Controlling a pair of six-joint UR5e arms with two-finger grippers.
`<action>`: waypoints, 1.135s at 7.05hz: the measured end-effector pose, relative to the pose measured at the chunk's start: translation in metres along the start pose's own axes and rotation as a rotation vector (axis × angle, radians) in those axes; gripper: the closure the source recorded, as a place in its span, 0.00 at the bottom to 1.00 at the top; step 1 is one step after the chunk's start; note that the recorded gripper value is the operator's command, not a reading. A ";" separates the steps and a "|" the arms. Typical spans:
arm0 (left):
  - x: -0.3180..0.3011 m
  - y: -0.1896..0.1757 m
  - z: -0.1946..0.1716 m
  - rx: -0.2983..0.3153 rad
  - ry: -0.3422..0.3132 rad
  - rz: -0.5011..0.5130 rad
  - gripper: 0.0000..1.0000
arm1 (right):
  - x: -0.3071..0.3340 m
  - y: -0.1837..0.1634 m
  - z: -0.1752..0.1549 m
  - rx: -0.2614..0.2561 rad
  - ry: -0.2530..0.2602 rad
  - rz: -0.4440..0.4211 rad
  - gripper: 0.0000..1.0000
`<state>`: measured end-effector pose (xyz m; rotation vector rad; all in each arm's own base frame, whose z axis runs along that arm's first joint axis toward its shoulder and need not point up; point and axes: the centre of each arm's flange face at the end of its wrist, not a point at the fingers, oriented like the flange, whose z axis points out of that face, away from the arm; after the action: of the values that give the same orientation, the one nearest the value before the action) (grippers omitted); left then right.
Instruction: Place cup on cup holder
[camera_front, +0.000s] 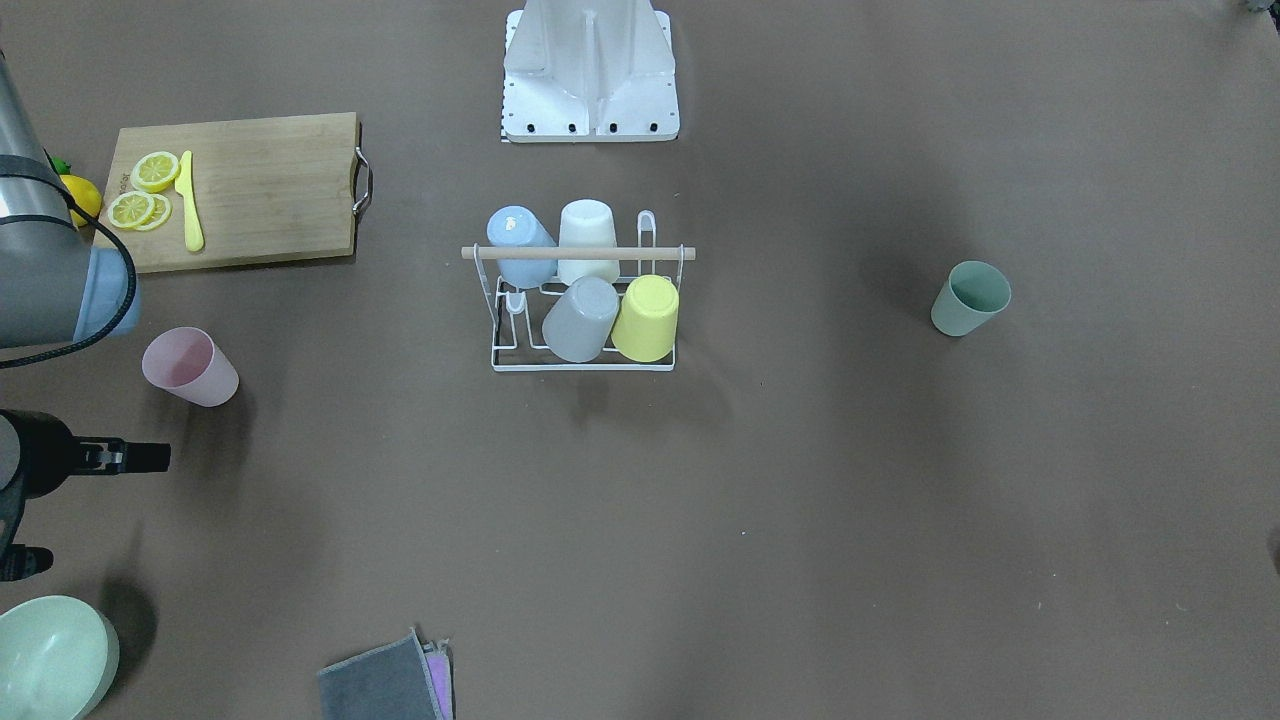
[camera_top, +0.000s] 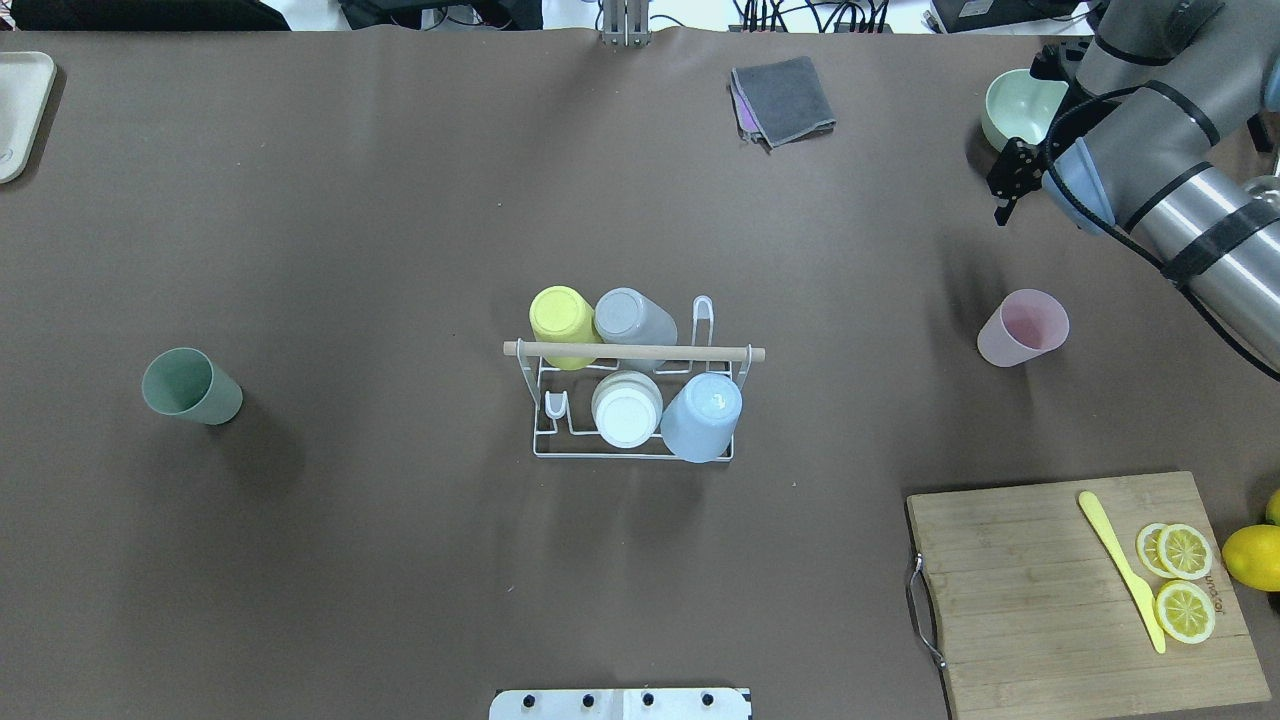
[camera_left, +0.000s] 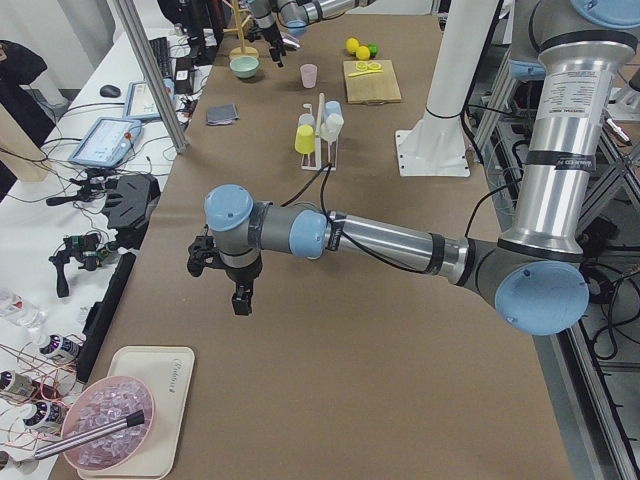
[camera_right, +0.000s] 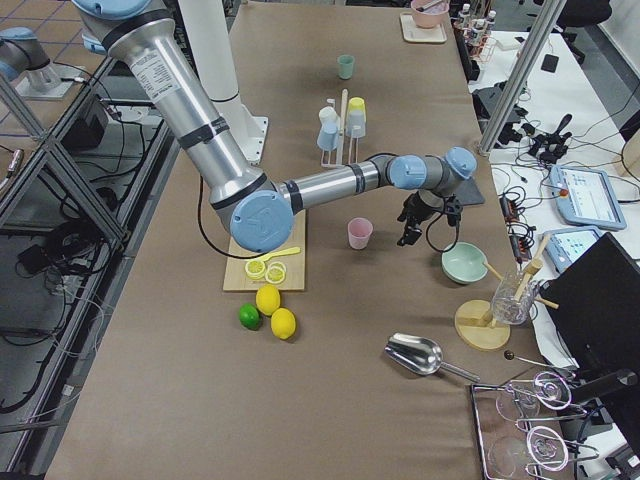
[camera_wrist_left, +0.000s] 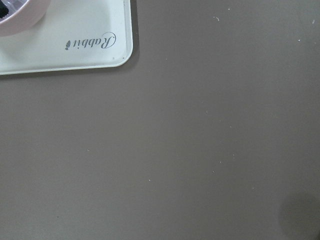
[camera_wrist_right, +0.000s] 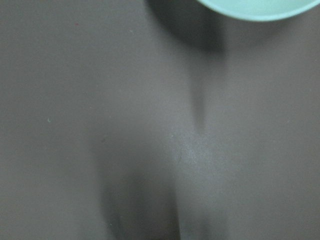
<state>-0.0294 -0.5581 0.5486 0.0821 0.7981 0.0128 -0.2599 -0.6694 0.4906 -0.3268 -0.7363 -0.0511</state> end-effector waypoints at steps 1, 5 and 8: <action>0.020 -0.021 -0.013 0.018 0.002 0.016 0.03 | -0.004 -0.004 0.014 -0.039 0.009 0.001 0.01; 0.051 -0.151 -0.056 -0.004 -0.014 -0.061 0.03 | -0.015 -0.004 0.044 -0.229 0.021 -0.064 0.01; 0.083 -0.195 -0.016 -0.142 -0.062 -0.105 0.03 | -0.008 -0.001 0.053 -0.307 0.018 -0.148 0.02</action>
<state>0.0132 -0.7481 0.4623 -0.0932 0.7366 -0.0318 -0.3007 -0.6548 0.5223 -0.5636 -0.7340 -0.3092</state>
